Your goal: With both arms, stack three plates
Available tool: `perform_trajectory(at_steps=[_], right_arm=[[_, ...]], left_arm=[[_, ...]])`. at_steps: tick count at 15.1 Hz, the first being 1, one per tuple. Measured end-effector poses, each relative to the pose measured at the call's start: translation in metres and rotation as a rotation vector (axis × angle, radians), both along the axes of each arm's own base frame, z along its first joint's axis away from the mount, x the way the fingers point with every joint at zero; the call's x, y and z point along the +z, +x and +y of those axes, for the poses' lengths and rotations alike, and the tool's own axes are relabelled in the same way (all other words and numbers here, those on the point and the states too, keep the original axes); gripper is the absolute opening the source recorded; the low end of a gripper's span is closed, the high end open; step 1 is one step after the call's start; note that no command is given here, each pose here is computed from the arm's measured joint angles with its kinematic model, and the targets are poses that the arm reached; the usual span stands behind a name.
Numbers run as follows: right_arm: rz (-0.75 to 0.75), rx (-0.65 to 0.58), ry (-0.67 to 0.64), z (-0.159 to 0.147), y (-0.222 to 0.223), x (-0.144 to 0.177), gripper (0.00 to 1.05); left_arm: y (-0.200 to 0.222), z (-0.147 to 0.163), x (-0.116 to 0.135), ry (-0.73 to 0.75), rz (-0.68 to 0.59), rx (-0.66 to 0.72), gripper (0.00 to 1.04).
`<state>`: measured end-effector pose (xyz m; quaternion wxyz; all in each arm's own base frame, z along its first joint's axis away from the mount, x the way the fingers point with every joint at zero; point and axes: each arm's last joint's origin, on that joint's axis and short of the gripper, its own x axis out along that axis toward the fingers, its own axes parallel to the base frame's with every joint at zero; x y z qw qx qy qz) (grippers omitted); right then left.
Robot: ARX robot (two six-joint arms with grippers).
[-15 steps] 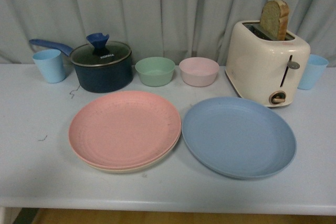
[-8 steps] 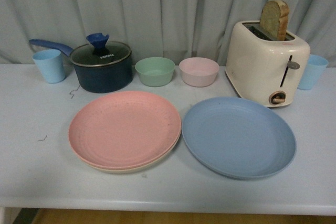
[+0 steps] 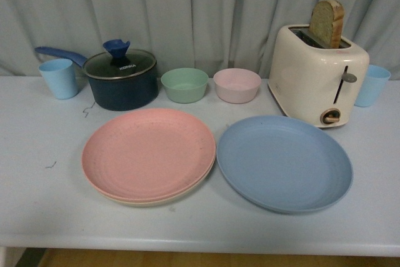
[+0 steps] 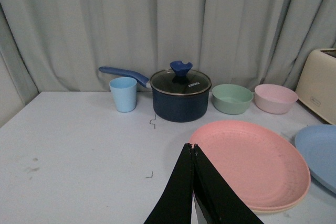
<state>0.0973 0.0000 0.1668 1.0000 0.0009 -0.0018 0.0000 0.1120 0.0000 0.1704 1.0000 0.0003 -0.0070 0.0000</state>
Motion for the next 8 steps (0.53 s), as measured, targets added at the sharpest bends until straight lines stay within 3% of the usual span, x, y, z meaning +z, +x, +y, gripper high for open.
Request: perform_trajectory(at_steps=[8], right_arm=[[0.000, 0.000, 0.000, 0.000, 0.000, 0.000, 0.98]], left_arm=[[-0.015, 0.000, -0.004, 0.000, 0.018, 0.000, 0.02]])
